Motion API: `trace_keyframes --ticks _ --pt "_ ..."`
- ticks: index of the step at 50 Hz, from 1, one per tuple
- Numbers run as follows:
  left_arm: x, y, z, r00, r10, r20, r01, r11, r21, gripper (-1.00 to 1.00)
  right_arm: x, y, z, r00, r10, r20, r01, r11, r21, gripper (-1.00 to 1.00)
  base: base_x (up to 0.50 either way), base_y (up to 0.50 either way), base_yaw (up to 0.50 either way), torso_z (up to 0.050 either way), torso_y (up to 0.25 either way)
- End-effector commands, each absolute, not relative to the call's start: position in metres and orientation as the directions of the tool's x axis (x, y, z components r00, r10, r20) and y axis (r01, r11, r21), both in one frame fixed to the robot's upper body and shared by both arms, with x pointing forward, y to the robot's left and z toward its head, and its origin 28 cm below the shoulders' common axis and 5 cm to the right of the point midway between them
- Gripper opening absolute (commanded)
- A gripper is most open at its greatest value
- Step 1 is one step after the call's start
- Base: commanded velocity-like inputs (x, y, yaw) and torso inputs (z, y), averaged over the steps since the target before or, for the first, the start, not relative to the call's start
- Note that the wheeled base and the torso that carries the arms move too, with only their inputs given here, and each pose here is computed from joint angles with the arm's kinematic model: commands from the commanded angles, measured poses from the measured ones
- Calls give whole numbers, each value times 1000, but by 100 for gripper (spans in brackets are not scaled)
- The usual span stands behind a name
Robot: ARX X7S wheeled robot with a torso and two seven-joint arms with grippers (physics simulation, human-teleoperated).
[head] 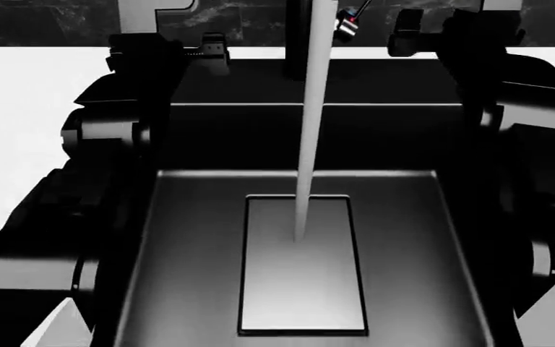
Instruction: Pick the tomatos and chili peppers from the sink and place them in one bowl. Place the artichoke in the other bowl. Then turn off the sink faucet.
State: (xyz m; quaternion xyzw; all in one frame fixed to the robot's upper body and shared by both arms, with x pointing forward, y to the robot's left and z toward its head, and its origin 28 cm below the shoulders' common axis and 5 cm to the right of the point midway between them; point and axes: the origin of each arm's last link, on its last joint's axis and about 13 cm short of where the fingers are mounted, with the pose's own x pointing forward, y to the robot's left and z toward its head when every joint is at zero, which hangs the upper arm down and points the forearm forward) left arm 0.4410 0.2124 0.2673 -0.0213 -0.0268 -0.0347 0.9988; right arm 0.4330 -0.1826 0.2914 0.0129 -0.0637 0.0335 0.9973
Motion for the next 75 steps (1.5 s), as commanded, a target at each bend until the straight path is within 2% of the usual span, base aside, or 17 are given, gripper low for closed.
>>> trace_keyframes --ticks 1,20,57,75 --pt "441 207 266 993 -97 73 100 994 -44 100 434 -179 294 987 81 136 -83 996 10 100 0 0 0 11 -230" --pt "441 207 270 993 -102 63 106 993 -53 100 434 -177 300 980 130 152 -117 989 -91 100 0 0 0 4 -36" --pt "441 207 264 995 -98 28 99 993 -59 100 435 -174 293 981 129 143 -125 992 -36 100 92 0 0 0 0" --pt "440 206 262 994 -107 18 108 991 -74 100 438 -152 304 969 194 153 -191 981 -39 100 0 0 0 0 0"
